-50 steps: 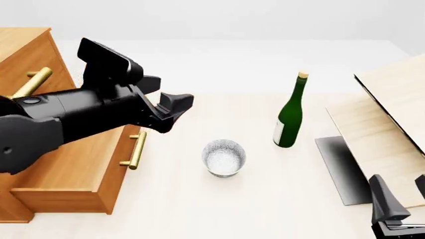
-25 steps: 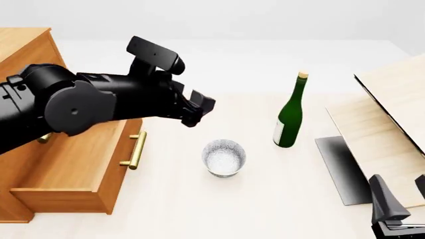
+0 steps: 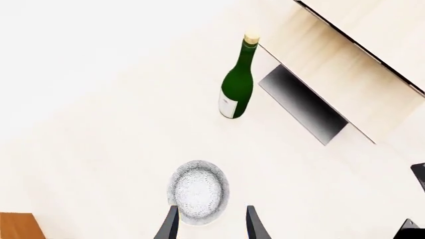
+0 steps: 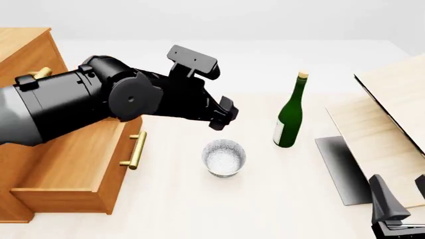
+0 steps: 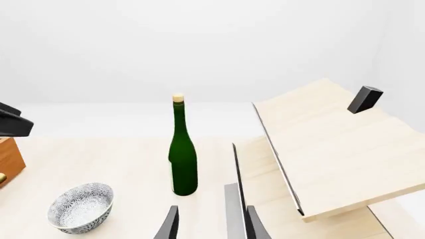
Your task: Put the bowl in the bottom drawer of the cabinet.
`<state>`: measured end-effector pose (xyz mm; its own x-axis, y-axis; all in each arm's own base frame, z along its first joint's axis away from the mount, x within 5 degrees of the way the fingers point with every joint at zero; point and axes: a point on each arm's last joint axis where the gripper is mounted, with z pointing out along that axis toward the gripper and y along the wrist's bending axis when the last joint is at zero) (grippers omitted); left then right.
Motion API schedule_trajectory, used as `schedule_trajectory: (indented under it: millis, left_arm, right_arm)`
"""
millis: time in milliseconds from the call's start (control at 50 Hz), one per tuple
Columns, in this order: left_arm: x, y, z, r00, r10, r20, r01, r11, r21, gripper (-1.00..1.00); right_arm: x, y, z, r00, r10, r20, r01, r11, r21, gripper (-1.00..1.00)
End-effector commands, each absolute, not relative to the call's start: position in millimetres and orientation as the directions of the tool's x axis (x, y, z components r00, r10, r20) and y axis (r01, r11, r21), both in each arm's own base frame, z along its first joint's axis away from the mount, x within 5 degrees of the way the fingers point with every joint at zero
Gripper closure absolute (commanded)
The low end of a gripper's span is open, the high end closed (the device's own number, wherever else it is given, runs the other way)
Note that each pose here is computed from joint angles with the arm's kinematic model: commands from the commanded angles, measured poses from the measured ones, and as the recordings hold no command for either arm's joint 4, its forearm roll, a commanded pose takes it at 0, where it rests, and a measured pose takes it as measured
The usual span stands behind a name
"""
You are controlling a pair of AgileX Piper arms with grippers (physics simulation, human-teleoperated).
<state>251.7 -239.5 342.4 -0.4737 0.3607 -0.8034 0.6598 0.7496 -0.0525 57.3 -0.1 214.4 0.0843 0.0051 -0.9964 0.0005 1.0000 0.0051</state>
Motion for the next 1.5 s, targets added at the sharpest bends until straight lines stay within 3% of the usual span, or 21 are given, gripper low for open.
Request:
schedule_trajectory:
  millis: [20,1000,1500]
  left_arm:
    - [261,-251,334,-0.506,0.382,-0.774,0.657,0.751,-0.059,-1.00]
    - [325,-312,276,-0.603,0.453,-0.657,0.641,0.765,-0.060,-1.00]
    - [318,-331,243,-0.635,0.475,-0.610,0.645,0.760,-0.079,-1.00]
  right_arm:
    - [57,0,214,0.084,0.005,-0.996,0.000,1.000,0.005,-1.00]
    - [57,0,214,0.084,0.005,-0.996,0.000,1.000,0.005,-1.00]
    - [57,0,214,0.084,0.005,-0.996,0.001,1.000,0.005,-1.00]
